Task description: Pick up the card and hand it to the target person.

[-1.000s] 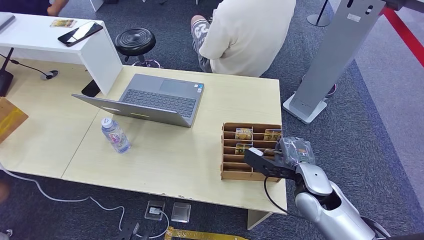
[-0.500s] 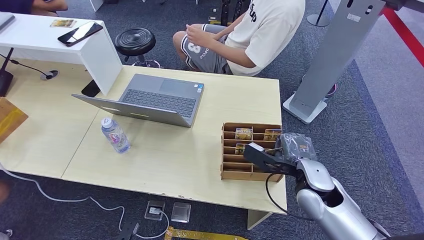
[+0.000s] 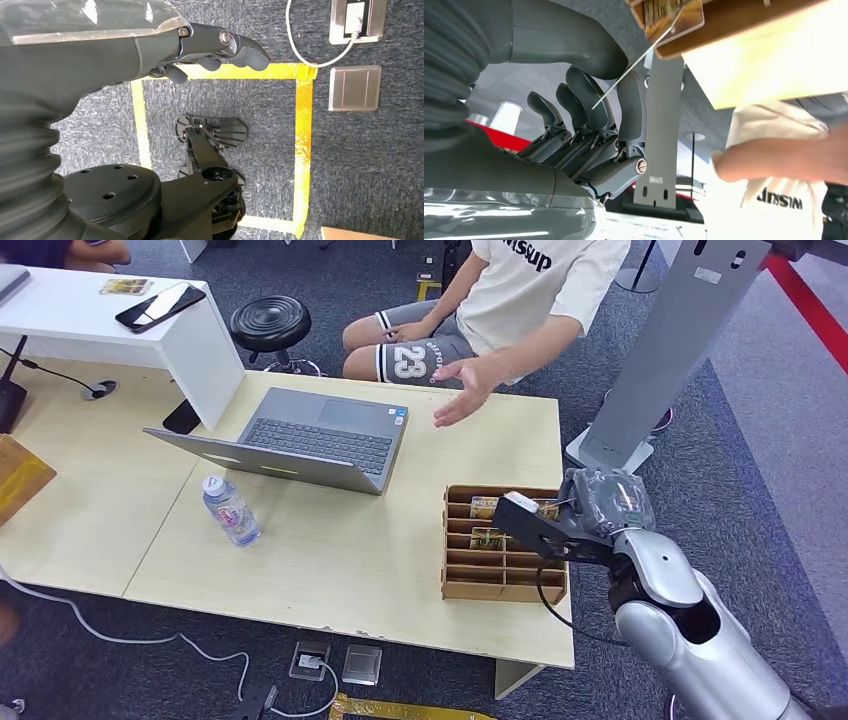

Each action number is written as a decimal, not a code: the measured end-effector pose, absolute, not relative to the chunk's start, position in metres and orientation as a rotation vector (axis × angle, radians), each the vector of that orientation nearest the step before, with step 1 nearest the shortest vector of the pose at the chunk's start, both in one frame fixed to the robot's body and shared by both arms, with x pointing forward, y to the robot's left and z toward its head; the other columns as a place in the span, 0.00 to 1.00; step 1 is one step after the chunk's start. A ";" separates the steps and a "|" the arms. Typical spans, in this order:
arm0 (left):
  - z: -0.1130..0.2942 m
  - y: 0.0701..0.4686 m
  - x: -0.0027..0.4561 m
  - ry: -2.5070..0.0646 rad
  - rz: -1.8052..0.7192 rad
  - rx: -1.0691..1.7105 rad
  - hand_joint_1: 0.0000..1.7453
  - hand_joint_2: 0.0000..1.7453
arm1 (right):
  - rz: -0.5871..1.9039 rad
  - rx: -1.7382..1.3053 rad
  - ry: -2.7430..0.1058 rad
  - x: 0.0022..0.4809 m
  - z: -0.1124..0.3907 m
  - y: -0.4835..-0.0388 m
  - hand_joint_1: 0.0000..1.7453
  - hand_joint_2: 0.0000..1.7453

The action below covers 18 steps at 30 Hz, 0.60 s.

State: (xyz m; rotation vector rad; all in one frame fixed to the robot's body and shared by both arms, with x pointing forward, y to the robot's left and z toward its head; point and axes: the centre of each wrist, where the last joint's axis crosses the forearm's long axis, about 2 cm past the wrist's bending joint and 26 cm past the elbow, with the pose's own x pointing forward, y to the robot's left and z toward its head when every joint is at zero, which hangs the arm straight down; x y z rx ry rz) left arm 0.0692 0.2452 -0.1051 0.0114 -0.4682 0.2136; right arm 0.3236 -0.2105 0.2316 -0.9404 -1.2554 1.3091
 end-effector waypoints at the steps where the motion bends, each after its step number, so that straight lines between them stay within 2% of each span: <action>1: -0.105 0.245 0.069 -0.468 0.214 0.011 0.00 1.00 | 1.305 -0.946 -1.264 0.323 0.234 -0.211 0.88 1.00; 10: -0.105 0.245 0.069 -0.468 0.214 0.011 0.00 1.00 | 1.236 -0.963 -1.357 0.320 0.250 -0.213 0.88 1.00; 18: -0.105 0.243 0.069 -0.475 0.196 0.007 0.00 1.00 | 0.948 -0.872 -1.867 0.321 0.259 -0.215 0.88 1.00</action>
